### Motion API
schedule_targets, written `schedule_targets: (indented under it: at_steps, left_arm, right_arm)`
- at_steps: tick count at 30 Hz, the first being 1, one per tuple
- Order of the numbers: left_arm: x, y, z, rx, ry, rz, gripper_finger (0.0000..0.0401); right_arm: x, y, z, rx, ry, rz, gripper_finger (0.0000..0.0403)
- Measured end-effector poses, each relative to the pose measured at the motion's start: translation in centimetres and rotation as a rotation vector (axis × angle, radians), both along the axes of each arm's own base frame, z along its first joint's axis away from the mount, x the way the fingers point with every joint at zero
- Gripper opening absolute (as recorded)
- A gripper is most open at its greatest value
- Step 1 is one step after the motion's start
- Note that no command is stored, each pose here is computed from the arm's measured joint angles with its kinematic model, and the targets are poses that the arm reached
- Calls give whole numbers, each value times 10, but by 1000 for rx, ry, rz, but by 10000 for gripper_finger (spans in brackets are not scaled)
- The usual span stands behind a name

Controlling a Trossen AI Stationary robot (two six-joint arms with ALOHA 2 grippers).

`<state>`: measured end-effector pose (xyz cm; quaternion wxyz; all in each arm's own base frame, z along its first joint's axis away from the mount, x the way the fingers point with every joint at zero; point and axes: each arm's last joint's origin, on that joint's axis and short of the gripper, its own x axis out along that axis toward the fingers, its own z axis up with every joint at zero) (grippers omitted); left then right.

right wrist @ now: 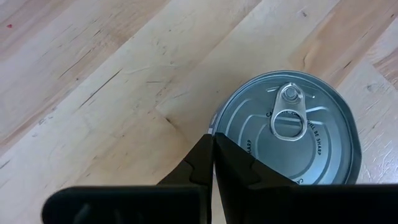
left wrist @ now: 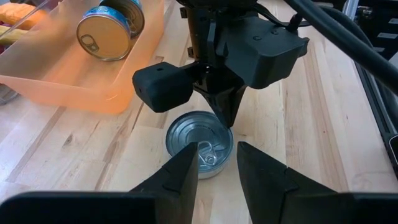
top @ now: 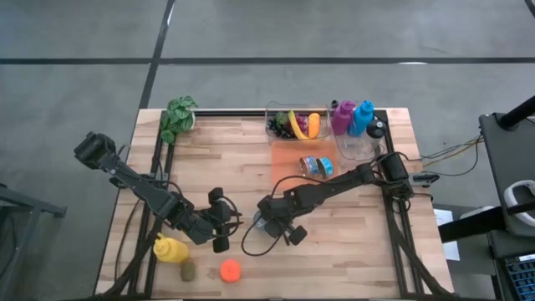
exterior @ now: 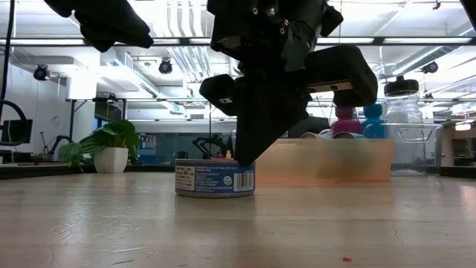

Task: Pick & Place Food Item
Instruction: Put the blue tuna can into the orange bin

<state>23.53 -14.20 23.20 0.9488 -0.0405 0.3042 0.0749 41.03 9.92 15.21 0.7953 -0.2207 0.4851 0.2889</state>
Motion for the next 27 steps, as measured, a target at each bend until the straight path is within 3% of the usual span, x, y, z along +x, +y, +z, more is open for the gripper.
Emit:
schedule_targets:
  at_steps: [27]
  left_arm:
    - [0, 0, 0, 1, 1, 0, 118]
  right_arm:
    - [-9, 0, -5, 11, 128, -38, 8]
